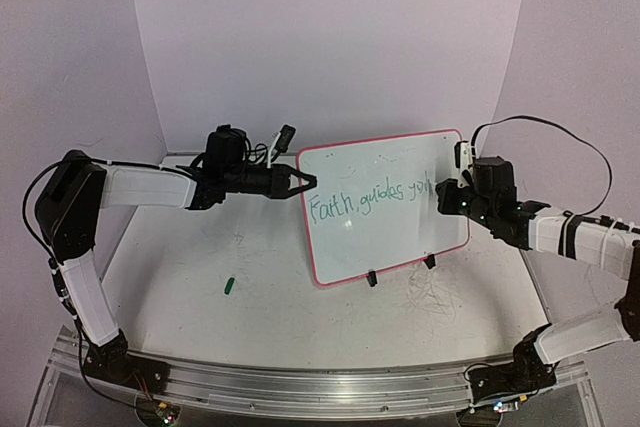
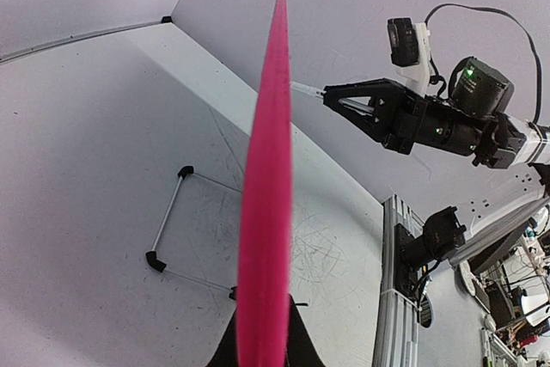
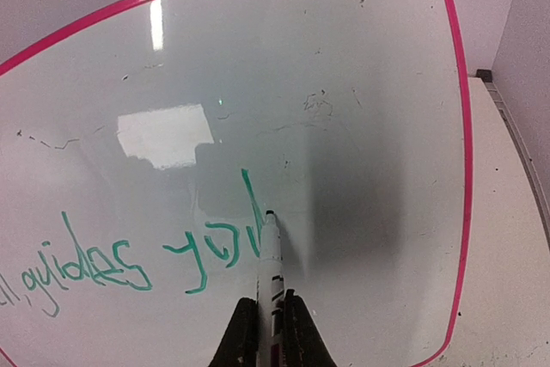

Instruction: Write a sentence on the whiteboard

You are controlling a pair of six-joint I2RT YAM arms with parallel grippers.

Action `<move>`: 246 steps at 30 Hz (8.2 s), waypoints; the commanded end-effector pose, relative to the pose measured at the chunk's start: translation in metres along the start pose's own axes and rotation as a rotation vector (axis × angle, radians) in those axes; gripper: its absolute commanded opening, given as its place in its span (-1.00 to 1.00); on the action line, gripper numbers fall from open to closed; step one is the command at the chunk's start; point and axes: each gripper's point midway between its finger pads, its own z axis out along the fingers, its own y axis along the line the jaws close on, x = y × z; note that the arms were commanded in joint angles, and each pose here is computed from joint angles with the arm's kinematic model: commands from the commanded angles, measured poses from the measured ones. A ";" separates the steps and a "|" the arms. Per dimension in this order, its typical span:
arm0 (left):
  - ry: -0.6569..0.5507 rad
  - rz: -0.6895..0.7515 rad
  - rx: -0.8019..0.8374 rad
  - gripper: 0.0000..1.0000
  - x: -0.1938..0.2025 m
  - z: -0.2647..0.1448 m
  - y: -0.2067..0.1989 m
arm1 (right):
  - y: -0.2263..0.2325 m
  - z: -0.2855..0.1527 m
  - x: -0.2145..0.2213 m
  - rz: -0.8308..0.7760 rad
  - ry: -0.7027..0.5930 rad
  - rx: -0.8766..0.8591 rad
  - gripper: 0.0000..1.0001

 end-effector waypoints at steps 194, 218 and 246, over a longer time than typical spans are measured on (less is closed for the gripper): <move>0.065 -0.002 -0.152 -1.00 0.012 -0.006 0.028 | -0.056 -0.002 -0.025 0.112 -0.099 -0.041 -1.00; 0.065 -0.001 -0.156 -1.00 0.013 -0.008 0.026 | -0.067 0.005 -0.010 0.144 -0.053 0.016 -1.00; 0.062 0.001 -0.155 -1.00 0.012 -0.009 0.025 | -0.068 0.002 -0.016 0.142 -0.068 0.026 -1.00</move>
